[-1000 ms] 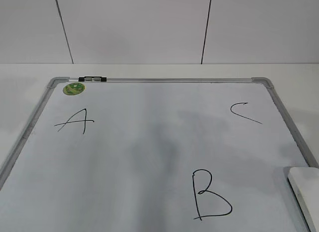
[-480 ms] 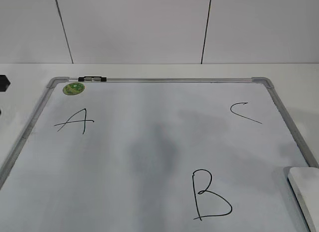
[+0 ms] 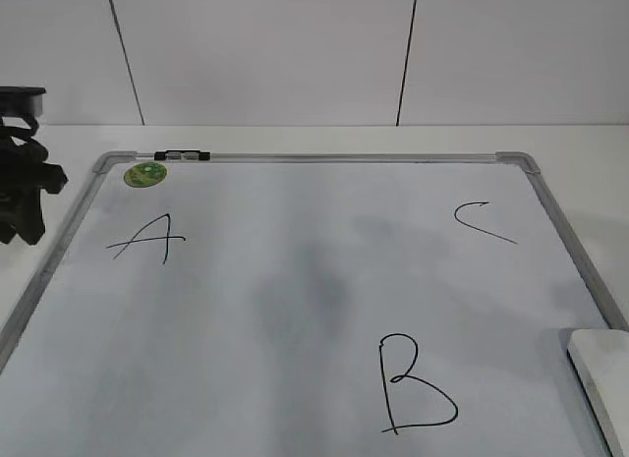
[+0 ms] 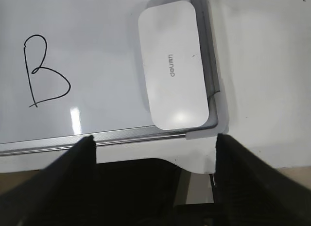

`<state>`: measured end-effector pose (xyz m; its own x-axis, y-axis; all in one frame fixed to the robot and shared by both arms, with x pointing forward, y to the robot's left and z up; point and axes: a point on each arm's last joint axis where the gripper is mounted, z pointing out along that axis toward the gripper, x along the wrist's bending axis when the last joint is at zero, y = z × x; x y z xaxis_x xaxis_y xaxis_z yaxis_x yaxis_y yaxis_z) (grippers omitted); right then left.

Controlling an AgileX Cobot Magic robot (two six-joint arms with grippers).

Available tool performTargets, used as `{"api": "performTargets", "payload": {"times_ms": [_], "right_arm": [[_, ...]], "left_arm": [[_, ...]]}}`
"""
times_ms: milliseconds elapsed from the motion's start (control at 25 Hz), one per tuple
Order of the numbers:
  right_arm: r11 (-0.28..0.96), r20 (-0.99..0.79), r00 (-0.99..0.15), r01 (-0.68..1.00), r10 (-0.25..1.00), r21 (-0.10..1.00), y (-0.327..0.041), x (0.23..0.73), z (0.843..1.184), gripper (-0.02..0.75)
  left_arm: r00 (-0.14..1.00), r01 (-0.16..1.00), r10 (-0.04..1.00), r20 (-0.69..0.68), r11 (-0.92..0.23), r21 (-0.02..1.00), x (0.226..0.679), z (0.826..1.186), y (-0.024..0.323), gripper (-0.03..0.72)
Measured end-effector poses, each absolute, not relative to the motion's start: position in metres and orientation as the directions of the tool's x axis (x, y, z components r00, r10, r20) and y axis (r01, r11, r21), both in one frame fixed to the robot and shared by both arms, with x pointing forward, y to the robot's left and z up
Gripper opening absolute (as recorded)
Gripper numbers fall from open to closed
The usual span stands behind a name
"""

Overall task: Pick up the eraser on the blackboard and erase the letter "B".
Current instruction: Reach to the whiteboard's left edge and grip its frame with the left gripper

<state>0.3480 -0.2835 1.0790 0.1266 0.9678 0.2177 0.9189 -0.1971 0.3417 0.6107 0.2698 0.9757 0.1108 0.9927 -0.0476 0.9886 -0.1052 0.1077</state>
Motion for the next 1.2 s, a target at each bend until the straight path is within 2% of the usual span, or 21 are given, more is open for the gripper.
{"api": "performTargets", "payload": {"times_ms": [400, 680, 1200], "right_arm": [[-0.197, 0.218, 0.127, 0.919, 0.968, 0.342, -0.284, 0.348, 1.079, 0.584], [-0.197, 0.218, 0.127, 0.919, 0.968, 0.342, -0.284, 0.348, 1.079, 0.584], [-0.197, 0.216, 0.127, 0.919, 0.968, 0.342, -0.284, 0.348, 1.079, 0.584]], "left_arm": [[0.121, 0.992, 0.992, -0.046, -0.119, 0.047, 0.619, 0.943, 0.265, 0.238], [0.123, 0.990, 0.991, -0.043, -0.120, 0.078, 0.623, 0.939, 0.265, 0.237], [0.132, 0.989, 0.990, -0.042, -0.129, 0.066, 0.622, 0.938, 0.265, 0.237]]}}
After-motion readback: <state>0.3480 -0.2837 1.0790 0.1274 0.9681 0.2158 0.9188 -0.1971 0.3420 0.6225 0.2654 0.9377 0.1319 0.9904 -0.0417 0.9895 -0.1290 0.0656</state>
